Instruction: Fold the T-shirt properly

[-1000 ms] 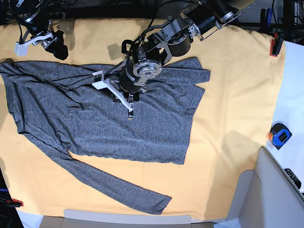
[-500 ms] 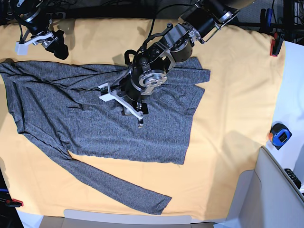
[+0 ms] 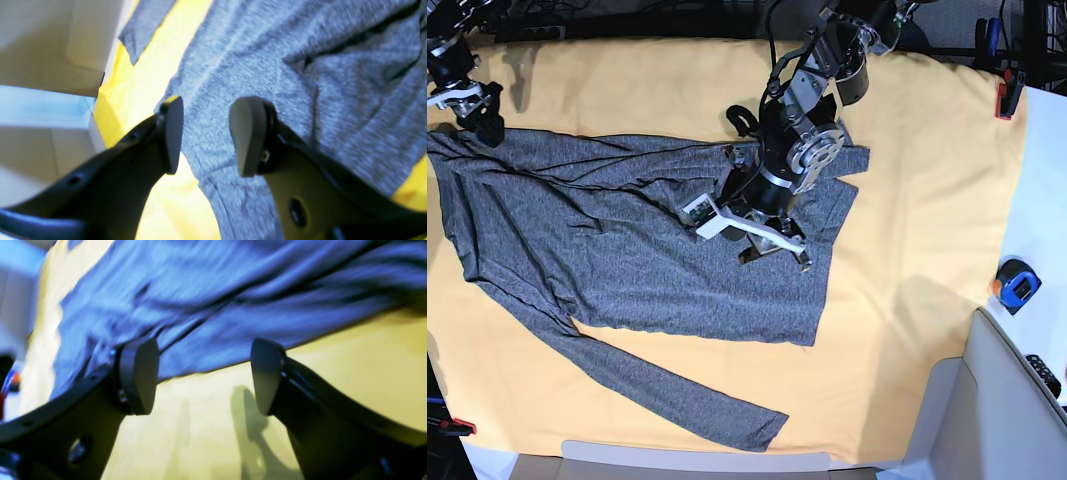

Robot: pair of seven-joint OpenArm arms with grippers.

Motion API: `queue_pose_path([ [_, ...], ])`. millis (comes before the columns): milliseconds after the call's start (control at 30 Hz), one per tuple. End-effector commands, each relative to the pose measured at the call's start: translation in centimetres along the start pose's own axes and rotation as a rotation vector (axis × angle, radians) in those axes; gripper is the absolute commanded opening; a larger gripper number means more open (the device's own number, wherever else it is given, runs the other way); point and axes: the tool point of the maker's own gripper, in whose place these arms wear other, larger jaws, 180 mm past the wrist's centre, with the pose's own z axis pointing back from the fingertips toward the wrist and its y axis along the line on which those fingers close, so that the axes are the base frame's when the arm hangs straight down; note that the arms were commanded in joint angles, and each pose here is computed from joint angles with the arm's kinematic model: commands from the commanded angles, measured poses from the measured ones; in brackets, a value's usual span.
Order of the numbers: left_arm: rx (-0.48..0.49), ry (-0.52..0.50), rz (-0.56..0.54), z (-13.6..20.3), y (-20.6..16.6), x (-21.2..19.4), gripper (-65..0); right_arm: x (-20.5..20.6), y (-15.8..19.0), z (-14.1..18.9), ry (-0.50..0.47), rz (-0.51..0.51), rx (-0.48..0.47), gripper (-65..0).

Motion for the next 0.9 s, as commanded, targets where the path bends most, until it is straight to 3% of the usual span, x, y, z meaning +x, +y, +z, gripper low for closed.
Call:
queue_pose_path([
  [0,0.024,-0.007,0.019,0.4,0.7,-0.1,-39.6,2.0,-0.4,1.0,-0.053,0.036,-0.017,-22.2],
  [100,0.008,0.031,0.013,1.0,-0.1,-2.0,-39.6,3.0,-2.5,2.9,-0.102,0.018,-0.09,-22.2],
  [200,-0.015,0.058,0.002,1.8,-1.2,-3.5,-39.6,2.7,-4.9,3.8,-0.138,-0.067,-0.13,-22.2],
  [467,-0.064,0.094,0.013,3.2,-3.4,-5.1,-39.6,1.0,-10.3,1.8,-0.136,-0.307,-0.146,-22.2],
  [867,-0.11,0.119,0.028,3.9,-5.4,-6.1,-39.7,3.5,-10.3,-1.2,-0.176,-0.324,-0.141,-22.2],
])
